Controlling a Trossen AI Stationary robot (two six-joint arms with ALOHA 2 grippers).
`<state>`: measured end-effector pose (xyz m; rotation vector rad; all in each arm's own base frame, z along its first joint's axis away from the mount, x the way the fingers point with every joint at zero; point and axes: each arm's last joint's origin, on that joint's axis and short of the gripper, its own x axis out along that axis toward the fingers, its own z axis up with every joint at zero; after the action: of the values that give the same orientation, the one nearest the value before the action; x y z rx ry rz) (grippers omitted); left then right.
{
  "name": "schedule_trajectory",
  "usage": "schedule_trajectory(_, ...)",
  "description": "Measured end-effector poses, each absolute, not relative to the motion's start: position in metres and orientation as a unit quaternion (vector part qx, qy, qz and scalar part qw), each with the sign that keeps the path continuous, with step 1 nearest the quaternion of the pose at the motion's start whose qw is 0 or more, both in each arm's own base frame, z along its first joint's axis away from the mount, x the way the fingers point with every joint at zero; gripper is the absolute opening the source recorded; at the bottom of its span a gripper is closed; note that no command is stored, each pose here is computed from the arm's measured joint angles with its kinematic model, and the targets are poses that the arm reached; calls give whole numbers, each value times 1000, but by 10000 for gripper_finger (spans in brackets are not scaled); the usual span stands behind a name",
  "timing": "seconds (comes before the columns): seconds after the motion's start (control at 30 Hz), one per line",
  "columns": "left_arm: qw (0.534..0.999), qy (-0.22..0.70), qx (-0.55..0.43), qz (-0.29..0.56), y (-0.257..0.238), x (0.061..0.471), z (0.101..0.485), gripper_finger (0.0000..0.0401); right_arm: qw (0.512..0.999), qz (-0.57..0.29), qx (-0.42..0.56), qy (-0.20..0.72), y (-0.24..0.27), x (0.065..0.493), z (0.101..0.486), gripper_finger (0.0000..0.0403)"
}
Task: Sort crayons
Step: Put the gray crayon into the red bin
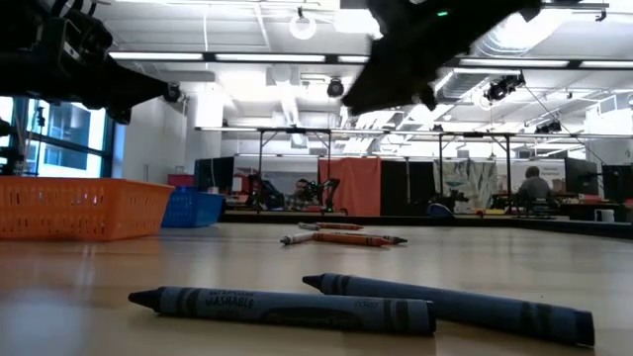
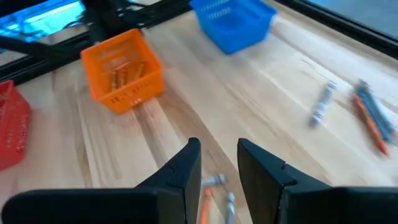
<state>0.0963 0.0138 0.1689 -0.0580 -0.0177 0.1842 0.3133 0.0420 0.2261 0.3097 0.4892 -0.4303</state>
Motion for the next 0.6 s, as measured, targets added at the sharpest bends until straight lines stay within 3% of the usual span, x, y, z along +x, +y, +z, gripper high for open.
schedule_trajectory(0.23,995,-9,-29,92,14,96,169,1,932,-244,170,208,48,280,232,99)
schedule_trajectory(0.6,995,-17,-29,94,14,96,171,1,933,-238,181,202,60,276,231,99)
